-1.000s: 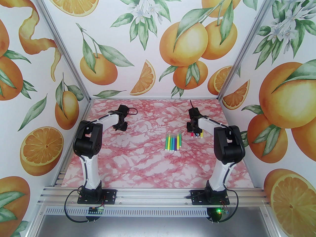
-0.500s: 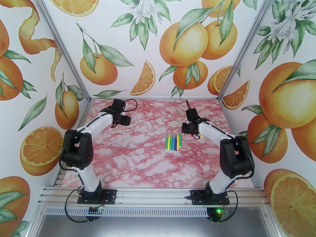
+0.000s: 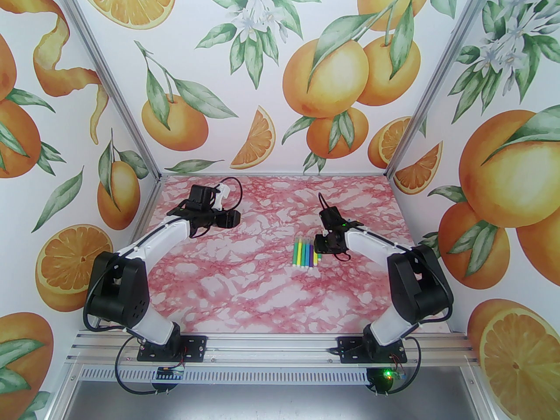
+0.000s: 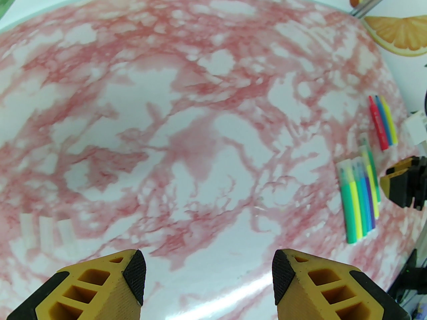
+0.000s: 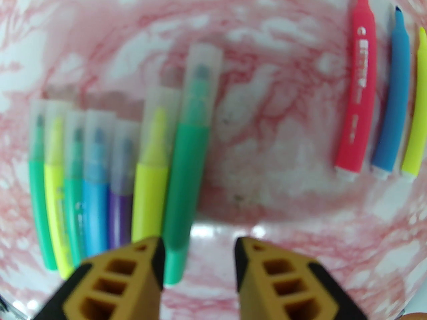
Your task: Open the pen caps
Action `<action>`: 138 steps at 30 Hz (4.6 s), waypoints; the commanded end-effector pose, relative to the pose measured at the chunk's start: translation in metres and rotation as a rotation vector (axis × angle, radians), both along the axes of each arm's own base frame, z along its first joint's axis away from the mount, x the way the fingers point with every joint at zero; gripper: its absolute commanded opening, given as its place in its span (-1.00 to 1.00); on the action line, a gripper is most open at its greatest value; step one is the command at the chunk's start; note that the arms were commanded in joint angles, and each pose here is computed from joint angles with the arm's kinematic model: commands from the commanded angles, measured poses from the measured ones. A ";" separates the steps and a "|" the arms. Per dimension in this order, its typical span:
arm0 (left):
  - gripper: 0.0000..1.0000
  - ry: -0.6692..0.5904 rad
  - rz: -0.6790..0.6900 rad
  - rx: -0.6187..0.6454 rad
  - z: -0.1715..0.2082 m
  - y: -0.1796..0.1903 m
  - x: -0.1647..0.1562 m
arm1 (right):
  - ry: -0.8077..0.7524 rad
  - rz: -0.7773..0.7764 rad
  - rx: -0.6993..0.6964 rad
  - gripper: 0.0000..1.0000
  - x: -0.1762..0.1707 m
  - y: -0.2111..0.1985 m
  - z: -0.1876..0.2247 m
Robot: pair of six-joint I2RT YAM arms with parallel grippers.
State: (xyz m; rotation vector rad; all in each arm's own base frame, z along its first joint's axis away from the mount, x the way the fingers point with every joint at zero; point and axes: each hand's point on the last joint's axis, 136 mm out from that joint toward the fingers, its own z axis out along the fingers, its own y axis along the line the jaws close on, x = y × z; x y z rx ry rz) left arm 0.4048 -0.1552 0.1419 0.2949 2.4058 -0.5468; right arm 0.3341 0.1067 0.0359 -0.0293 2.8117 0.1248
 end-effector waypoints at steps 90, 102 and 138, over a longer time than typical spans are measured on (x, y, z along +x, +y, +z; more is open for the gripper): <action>0.49 -0.029 -0.233 -0.513 0.043 -0.117 -0.013 | -0.283 0.395 0.370 -0.83 -0.004 0.123 0.091; 0.46 0.013 -0.286 -0.615 0.044 -0.142 -0.018 | -0.340 0.485 0.420 -0.82 -0.012 0.156 0.111; -0.28 0.050 -0.359 -0.679 0.049 -0.172 -0.022 | -0.391 0.533 0.474 -0.82 -0.012 0.172 0.125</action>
